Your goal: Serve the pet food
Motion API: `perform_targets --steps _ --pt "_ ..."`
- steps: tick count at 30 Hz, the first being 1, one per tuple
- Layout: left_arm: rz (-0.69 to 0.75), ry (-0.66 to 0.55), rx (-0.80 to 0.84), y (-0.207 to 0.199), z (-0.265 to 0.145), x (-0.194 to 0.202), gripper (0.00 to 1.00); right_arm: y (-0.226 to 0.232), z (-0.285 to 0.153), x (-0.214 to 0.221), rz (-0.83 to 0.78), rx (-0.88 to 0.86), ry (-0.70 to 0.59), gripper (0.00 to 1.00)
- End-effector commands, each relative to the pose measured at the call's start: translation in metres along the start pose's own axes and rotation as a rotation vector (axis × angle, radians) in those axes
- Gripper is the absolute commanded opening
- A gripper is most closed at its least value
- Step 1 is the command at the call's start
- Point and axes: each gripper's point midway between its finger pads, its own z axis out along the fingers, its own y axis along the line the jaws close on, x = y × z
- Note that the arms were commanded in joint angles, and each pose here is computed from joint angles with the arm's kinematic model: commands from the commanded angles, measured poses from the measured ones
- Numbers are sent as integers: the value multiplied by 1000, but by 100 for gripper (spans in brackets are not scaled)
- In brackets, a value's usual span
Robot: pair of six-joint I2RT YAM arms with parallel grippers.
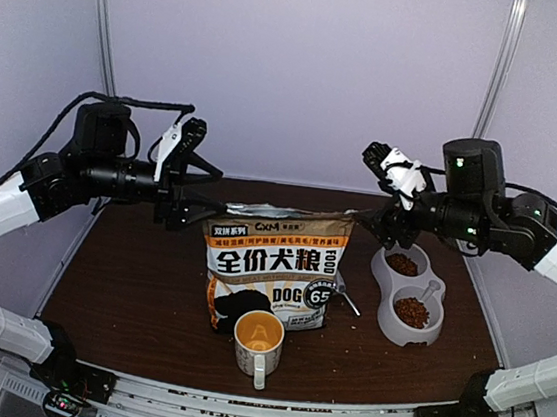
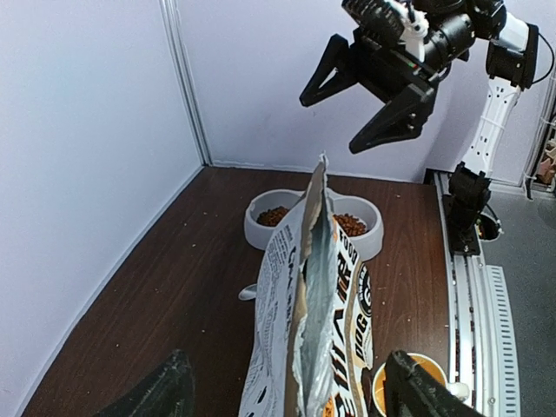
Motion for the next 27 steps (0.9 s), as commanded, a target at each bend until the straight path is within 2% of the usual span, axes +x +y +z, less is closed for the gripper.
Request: perform_targets --steps 1,4,6,11,13,17,20,24,27 --pt "64 96 -44 8 1 15 78 33 16 -42 -54 -112 -76 79" --pt "75 153 -48 8 3 28 79 54 36 -55 -112 -154 -82 81" --pt "81 173 -55 9 6 35 73 65 47 -65 -141 -182 -90 81" --pt "79 170 -40 7 11 37 36 92 73 -80 -207 -238 -100 80" --pt "74 156 -25 4 14 35 27 101 86 -84 -238 -249 -92 77" --pt "66 142 -11 2 16 34 8 113 101 -89 -278 -287 -77 63" --pt "62 131 -10 1 16 33 0 121 106 -93 -290 -326 -78 52" --pt "61 123 -8 0 15 33 0 132 107 -96 -291 -388 -83 38" --pt "61 106 -8 -1 14 30 0 140 108 -94 -289 -434 -72 33"
